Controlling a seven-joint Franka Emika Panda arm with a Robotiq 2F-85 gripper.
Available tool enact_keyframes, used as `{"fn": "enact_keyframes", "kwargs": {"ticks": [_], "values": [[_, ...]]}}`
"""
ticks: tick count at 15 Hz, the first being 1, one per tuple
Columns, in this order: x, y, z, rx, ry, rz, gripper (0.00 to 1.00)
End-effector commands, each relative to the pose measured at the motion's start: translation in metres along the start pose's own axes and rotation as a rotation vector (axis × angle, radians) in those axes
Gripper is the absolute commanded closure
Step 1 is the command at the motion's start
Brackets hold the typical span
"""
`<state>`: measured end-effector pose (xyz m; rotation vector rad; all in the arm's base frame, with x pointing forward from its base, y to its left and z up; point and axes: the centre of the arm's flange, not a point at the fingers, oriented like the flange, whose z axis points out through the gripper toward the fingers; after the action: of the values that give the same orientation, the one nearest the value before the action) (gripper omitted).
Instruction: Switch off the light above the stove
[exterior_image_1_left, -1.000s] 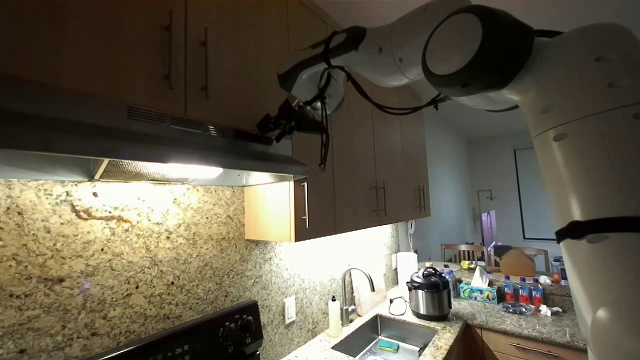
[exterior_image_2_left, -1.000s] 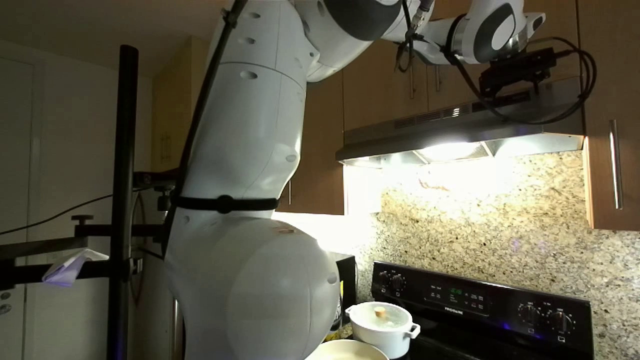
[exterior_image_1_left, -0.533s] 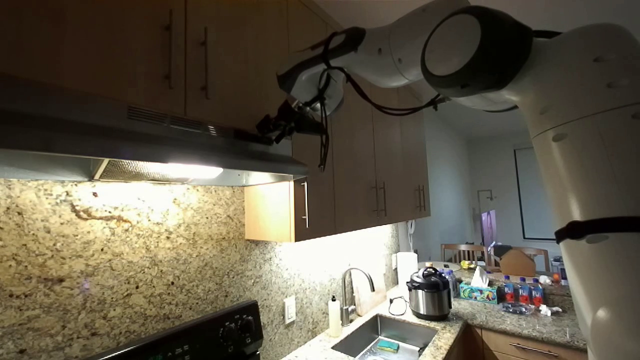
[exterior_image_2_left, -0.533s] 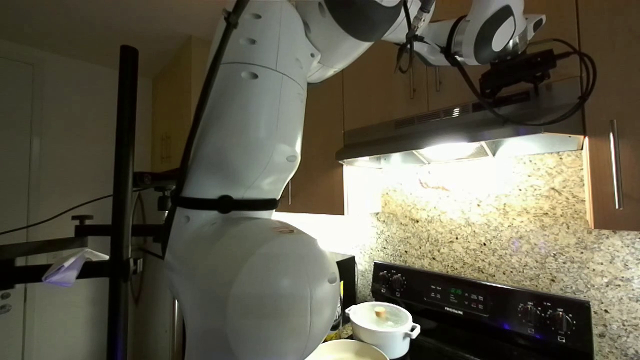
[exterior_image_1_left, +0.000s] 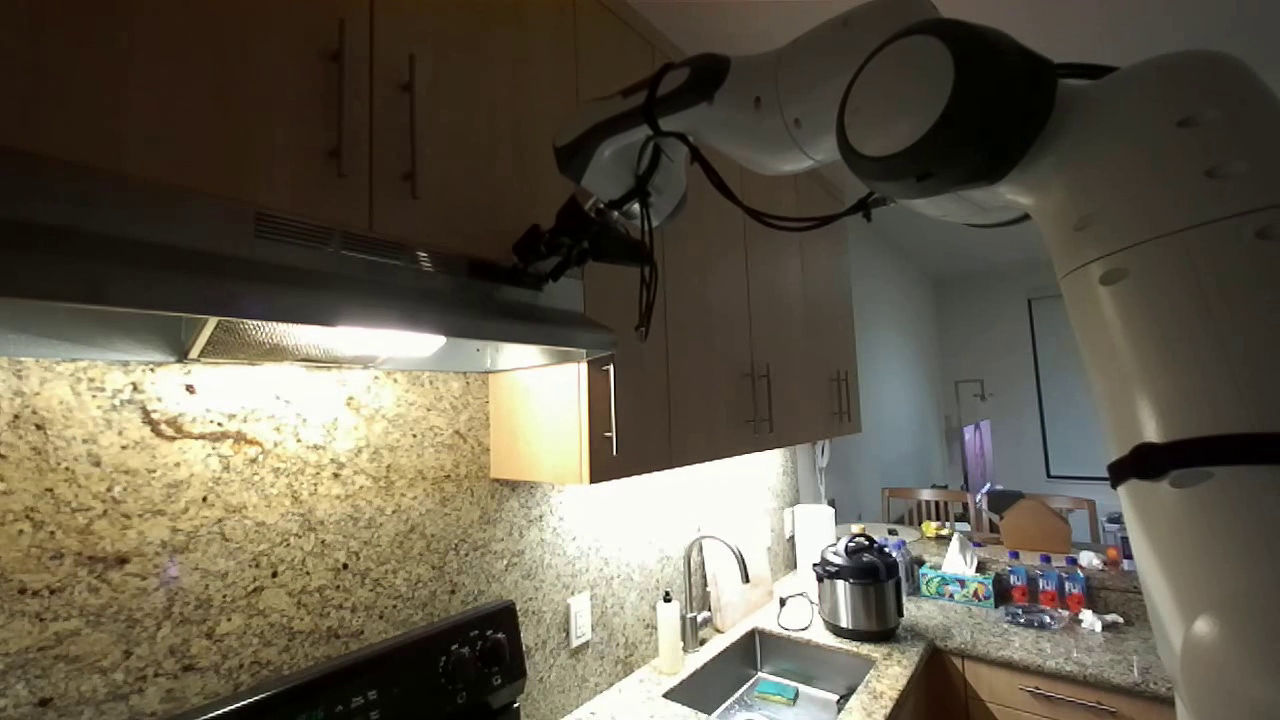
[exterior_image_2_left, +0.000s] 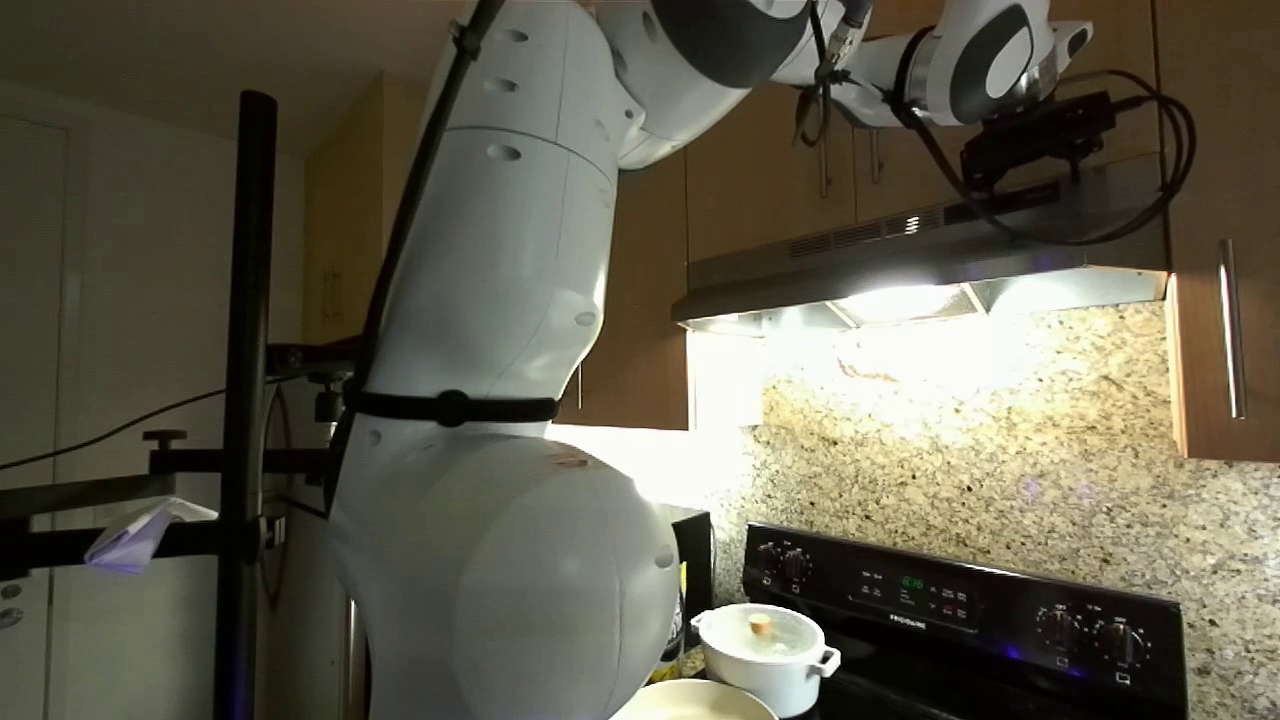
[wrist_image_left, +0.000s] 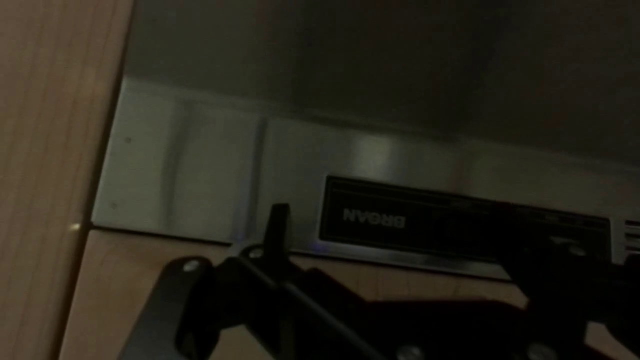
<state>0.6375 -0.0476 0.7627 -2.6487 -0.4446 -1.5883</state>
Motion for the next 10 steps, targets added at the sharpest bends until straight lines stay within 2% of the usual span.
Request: {"fn": "enact_keyframes", "kwargs": {"ticks": [1,10], "values": [[0.004,0.014,-0.001,-0.011,0.029,0.004,0.00],[0.007,0.015,0.017,0.027,0.026,0.042,0.00]]}}
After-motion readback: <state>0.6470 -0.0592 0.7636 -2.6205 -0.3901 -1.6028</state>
